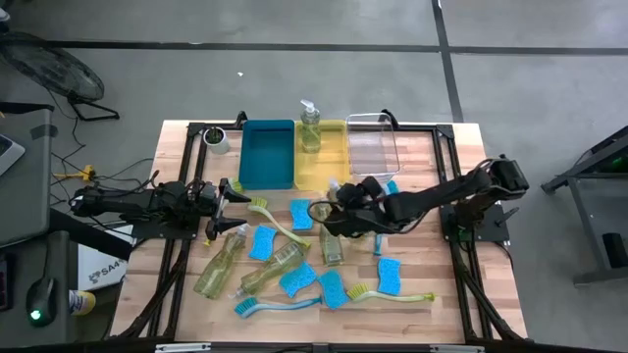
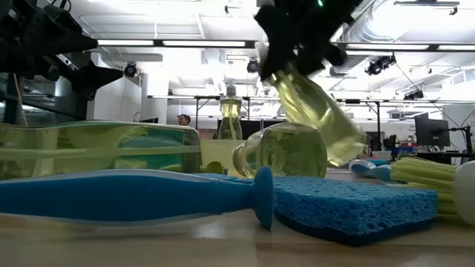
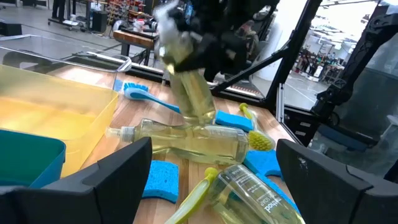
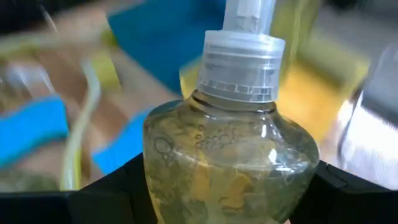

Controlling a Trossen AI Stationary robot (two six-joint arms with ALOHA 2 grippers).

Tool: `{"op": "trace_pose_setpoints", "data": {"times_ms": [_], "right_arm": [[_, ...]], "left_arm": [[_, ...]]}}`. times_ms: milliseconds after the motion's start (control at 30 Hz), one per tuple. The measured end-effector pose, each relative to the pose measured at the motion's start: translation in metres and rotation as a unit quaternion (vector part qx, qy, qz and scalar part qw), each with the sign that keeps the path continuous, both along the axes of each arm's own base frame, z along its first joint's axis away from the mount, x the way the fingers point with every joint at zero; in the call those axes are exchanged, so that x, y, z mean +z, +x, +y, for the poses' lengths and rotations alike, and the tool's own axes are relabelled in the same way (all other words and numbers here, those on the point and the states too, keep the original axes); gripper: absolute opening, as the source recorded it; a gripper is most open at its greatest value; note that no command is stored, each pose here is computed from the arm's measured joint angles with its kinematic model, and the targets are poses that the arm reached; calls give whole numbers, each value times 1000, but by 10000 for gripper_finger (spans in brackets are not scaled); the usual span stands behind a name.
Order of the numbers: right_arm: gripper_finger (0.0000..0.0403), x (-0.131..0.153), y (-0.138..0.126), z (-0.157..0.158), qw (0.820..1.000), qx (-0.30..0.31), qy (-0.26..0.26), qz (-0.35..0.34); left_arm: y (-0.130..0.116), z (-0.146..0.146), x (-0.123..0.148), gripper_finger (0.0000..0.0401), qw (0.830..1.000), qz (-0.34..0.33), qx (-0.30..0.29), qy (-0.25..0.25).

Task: Pick & Place Kitchen Sink Supplies
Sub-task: Put the dishwashing liquid into the yellow bin

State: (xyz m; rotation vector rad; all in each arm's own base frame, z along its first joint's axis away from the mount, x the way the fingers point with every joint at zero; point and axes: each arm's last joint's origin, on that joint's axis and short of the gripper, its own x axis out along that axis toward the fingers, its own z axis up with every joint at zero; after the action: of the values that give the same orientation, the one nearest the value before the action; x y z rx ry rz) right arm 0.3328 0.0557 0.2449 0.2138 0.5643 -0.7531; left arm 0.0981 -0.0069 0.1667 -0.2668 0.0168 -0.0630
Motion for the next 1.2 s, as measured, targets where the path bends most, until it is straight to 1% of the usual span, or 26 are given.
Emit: {"op": "trace_pose_setpoints", "data": {"times_ms": [100,167,267,400,533,633,767,867,933,1067,1200], "right_arm": [[248,12,6,0,997,9,-68,-26],[248,19,11,-2,992,11,-119,-35],[248,30,18,-10,982,-5,-182,-43],[248,39,23,-29,971,-28,-234,-28],[248,40,26,-51,967,-53,-245,-53],[248,28,25,-65,962,-54,-258,-69],[248,17,21,-81,949,-70,-287,-107],[248,11,20,-92,942,-65,-296,-143],[248,6,21,-101,939,-64,-304,-149],[248,2,21,-121,936,-89,-306,-151],[248,-4,18,-148,937,-104,-292,-163]], "left_arm": [[0,0,0,340,1000,0,0,0],[0,0,0,340,1000,0,0,0],[0,0,0,340,1000,0,0,0],[0,0,0,340,1000,0,0,0],[0,0,0,340,1000,0,0,0],[0,0,0,340,1000,0,0,0],[0,0,0,340,1000,0,0,0],[0,0,0,340,1000,0,0,0],[0,0,0,340,1000,0,0,0],[0,0,0,340,1000,0,0,0],[0,0,0,340,1000,0,0,0]]}}
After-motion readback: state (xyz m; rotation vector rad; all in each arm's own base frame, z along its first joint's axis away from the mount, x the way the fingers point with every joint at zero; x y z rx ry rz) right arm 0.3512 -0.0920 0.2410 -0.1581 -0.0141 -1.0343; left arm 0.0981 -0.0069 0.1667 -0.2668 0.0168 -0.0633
